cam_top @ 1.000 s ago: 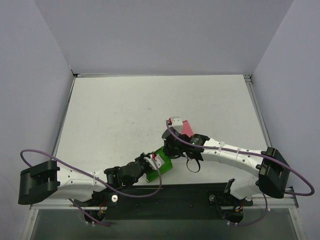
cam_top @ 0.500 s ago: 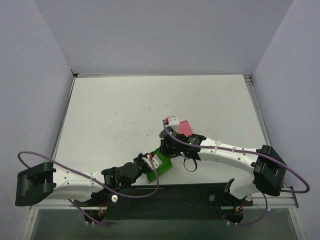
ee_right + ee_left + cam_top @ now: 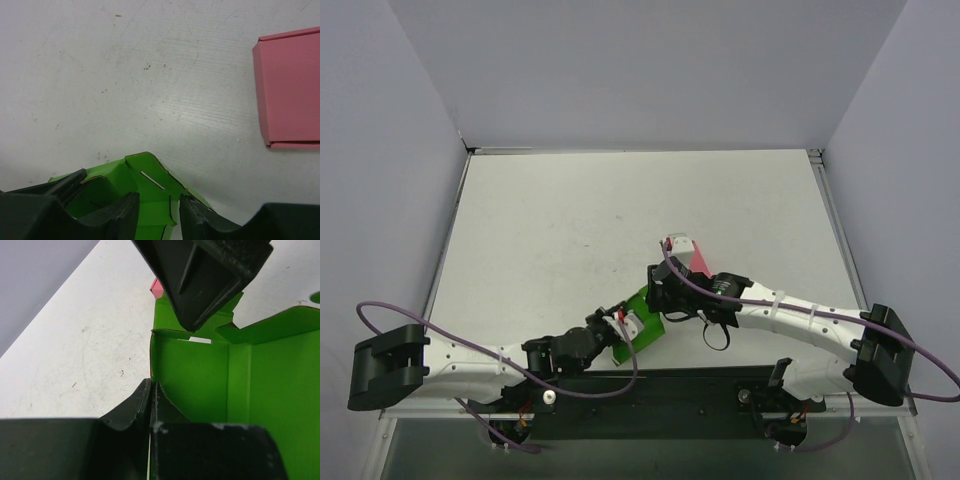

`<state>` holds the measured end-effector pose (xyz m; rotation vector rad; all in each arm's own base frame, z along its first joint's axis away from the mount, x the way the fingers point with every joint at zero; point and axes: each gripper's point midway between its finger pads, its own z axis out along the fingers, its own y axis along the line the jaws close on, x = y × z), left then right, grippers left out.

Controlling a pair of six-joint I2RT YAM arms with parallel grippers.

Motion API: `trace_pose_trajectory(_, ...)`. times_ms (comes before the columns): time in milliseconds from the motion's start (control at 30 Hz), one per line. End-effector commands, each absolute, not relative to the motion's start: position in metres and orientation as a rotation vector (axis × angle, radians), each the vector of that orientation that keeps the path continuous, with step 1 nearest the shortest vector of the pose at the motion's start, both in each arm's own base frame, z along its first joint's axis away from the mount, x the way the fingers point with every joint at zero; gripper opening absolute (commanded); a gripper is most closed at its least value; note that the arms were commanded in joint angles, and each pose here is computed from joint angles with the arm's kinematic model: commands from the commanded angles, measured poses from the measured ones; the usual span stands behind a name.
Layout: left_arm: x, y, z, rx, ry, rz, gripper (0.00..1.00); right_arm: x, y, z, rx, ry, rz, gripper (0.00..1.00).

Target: Fold the paper box

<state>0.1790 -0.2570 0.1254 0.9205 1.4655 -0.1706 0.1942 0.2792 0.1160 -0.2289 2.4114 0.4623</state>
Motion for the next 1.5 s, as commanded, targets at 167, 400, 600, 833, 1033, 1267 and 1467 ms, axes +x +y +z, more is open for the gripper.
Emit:
trace_pose_trajectory(167,0.182,-0.262,0.149,0.849,1.422,-0.143,0.0,0.18,0.258,0.101,-0.209,2.456,0.386,0.37)
trace_pose_trajectory(400,0.181,-0.265,0.148,0.858,1.417,-0.128,0.0,0.175,0.257,0.093,-0.208,2.464,0.371,0.36)
trace_pose_trajectory(600,0.179,-0.265,0.15,0.857,1.408,-0.144,0.0,0.175,0.273,0.091,-0.24,2.469,0.422,0.34)
trace_pose_trajectory(833,0.178,-0.266,0.15,0.858,1.405,-0.155,0.0,0.174,0.288,0.085,-0.265,2.482,0.46,0.29)
trace_pose_trajectory(1033,0.177,-0.267,0.148,0.868,1.404,-0.167,0.0,0.177,0.293,0.086,-0.297,2.458,0.446,0.22)
trace_pose_trajectory(1267,0.175,-0.269,0.148,0.874,1.403,-0.178,0.0,0.176,0.307,0.085,-0.385,2.424,0.48,0.23)
trace_pose_trajectory(1467,0.178,-0.266,0.145,0.864,1.414,-0.162,0.0,0.172,0.315,0.088,-0.417,2.42,0.493,0.24)
